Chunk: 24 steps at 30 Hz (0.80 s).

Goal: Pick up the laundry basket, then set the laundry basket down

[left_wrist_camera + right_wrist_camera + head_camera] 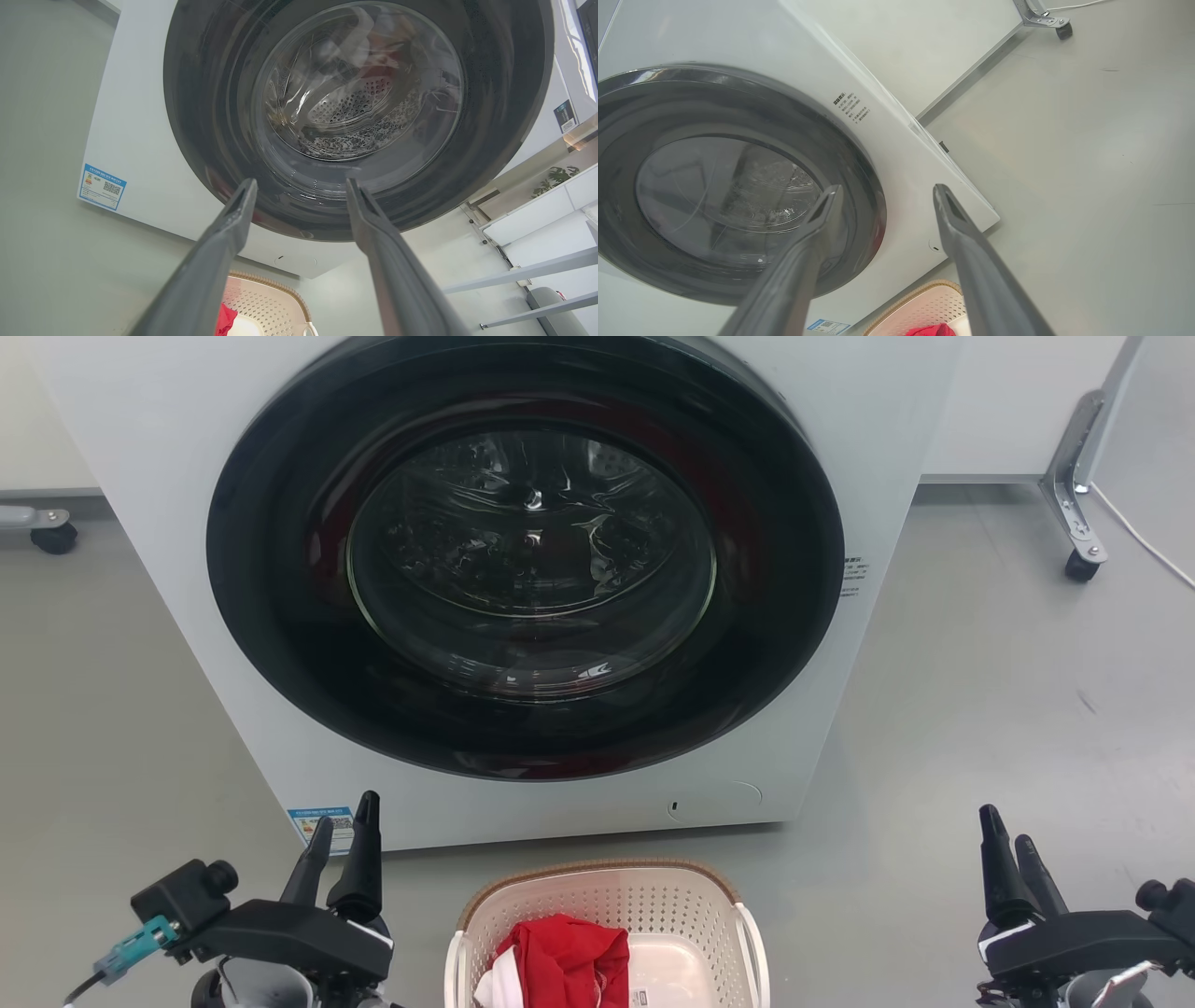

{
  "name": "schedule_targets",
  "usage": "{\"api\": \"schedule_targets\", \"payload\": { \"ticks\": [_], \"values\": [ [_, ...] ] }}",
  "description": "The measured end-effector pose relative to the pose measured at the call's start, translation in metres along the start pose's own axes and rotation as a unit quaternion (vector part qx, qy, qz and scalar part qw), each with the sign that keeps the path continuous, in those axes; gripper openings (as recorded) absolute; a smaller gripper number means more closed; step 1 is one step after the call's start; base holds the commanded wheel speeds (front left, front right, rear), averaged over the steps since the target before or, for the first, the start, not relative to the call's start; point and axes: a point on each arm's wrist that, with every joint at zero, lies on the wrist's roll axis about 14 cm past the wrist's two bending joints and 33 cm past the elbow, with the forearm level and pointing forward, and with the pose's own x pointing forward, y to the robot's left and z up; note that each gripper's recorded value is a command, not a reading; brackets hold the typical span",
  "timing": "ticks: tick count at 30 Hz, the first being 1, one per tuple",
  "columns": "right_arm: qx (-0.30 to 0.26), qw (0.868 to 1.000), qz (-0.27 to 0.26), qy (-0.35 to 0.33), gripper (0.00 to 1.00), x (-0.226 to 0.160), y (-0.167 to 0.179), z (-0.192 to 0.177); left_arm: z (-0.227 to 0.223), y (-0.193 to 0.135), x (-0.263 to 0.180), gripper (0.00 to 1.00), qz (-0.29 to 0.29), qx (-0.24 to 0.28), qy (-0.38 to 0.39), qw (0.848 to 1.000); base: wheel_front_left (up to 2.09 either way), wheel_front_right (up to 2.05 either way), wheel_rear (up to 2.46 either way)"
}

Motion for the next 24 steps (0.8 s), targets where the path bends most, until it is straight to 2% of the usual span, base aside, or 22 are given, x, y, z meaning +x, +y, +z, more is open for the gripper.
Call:
{"api": "schedule_targets", "payload": {
  "ticks": [12, 24],
  "values": [
    [-0.094, 0.995, 0.018, -0.004, 1.00, 0.001, 0.009, 0.000, 0.003, -0.009, 0.000, 1.00, -0.011, 0.089, -0.015, 0.996, 0.00, 0.00, 0.00],
    [-0.199, 0.979, 0.039, -0.005, 1.00, -0.002, 0.016, -0.008, 0.004, -0.023, -0.001, 1.00, -0.028, 0.181, -0.041, 0.982, 0.00, 0.00, 0.00]
  ]
}}
